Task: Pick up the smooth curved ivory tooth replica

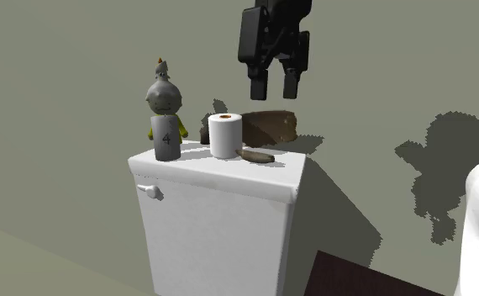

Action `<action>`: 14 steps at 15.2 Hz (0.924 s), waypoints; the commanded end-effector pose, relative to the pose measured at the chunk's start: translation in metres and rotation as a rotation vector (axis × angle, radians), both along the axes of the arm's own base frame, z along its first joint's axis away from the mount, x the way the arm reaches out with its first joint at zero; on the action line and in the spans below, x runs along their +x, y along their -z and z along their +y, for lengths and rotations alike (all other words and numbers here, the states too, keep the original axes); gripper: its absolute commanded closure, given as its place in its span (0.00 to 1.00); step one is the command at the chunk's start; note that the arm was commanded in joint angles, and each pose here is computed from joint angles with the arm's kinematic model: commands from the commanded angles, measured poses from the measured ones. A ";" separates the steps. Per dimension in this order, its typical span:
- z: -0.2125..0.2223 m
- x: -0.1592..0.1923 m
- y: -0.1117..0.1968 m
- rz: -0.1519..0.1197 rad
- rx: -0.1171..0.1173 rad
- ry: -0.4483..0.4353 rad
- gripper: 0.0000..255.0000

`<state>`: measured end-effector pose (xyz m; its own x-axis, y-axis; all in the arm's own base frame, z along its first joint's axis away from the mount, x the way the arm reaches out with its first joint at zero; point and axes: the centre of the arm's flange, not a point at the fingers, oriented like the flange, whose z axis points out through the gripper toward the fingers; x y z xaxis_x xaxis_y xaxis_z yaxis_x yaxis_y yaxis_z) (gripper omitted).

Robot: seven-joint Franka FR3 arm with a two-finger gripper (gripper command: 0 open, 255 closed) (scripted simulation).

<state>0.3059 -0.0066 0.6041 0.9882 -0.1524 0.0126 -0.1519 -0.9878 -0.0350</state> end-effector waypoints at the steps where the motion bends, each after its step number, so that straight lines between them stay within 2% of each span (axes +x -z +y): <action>1: 0.000 0.000 0.000 0.000 0.000 0.000 0.00; 14: -0.122 0.073 0.082 0.003 -0.065 -0.214 0.00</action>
